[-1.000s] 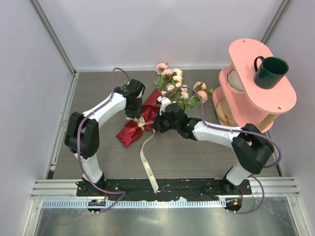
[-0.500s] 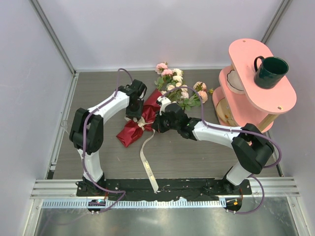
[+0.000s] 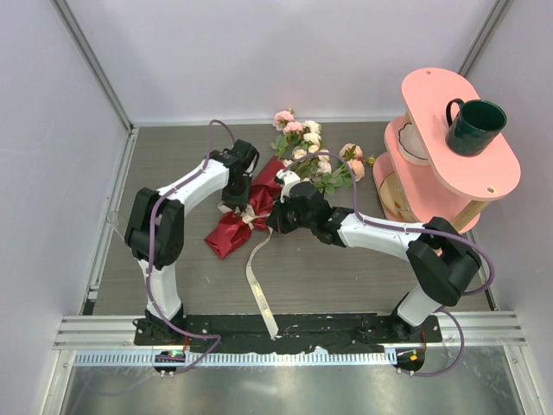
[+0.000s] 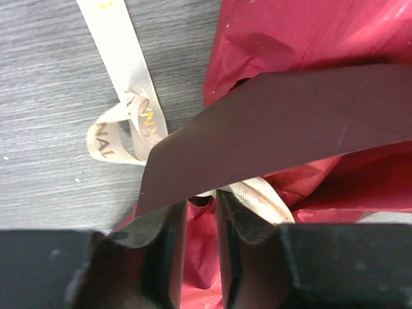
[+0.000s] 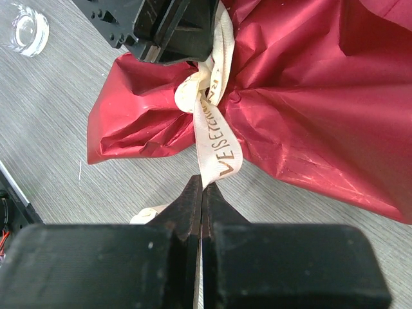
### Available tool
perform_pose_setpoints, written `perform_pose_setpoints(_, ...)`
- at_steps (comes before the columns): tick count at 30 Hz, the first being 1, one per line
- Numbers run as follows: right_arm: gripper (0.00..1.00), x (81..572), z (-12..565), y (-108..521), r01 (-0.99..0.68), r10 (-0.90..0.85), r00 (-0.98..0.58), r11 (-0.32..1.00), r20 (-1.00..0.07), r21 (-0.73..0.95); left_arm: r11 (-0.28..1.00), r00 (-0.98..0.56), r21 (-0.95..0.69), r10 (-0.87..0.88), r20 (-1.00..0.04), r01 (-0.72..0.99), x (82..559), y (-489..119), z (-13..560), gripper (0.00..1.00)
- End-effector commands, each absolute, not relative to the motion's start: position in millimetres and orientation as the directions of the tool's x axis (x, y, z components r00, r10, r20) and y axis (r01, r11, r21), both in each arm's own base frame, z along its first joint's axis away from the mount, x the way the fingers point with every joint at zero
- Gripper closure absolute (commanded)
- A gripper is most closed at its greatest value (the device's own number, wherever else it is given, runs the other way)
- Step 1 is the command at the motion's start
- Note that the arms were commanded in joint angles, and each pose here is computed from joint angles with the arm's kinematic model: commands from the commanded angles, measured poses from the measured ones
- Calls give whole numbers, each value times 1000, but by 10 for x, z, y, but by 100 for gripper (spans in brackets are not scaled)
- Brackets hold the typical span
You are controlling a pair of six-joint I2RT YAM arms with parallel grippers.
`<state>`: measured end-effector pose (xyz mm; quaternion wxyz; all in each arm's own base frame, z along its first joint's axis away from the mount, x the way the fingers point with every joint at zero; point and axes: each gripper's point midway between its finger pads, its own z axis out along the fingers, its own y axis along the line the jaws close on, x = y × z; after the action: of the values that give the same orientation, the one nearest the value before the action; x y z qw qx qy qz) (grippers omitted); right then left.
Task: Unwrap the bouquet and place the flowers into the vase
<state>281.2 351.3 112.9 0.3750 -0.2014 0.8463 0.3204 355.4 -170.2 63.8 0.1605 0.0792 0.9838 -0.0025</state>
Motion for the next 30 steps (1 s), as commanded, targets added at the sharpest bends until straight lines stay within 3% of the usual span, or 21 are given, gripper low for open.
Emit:
perform_pose_setpoints(1,99,2856,1370,3533,-602,-59,-585,700,-809,384,988,-928,37,155,-338,152,3624,-1703,628,77)
perform_pose_setpoints(2,99,2853,1366,3527,-600,-59,-586,702,-808,384,988,-926,35,151,-347,148,3636,-1708,644,81)
perform_pose_setpoints(3,99,2858,1362,3528,-600,-58,-585,702,-809,384,990,-920,32,142,-365,140,3650,-1705,702,96)
perform_pose_setpoints(4,99,2850,1352,3523,-600,-58,-585,701,-809,384,991,-917,38,136,-374,131,3650,-1691,722,100)
perform_pose_setpoints(14,99,2839,1207,3503,-585,-61,-602,712,-796,388,997,-837,74,55,-545,17,3680,-1453,1303,100)
perform_pose_setpoints(27,99,2834,1260,3495,-586,-52,-598,710,-800,391,1000,-815,14,-14,-580,-28,3479,-1384,1530,99)
perform_pose_setpoints(29,99,2833,1250,3483,-584,-53,-599,712,-799,391,1000,-821,-20,-21,-570,-12,3432,-1433,1552,75)
perform_pose_setpoints(30,99,2828,1257,3491,-586,-54,-599,710,-799,391,999,-830,-52,-24,-557,6,3398,-1494,1544,55)
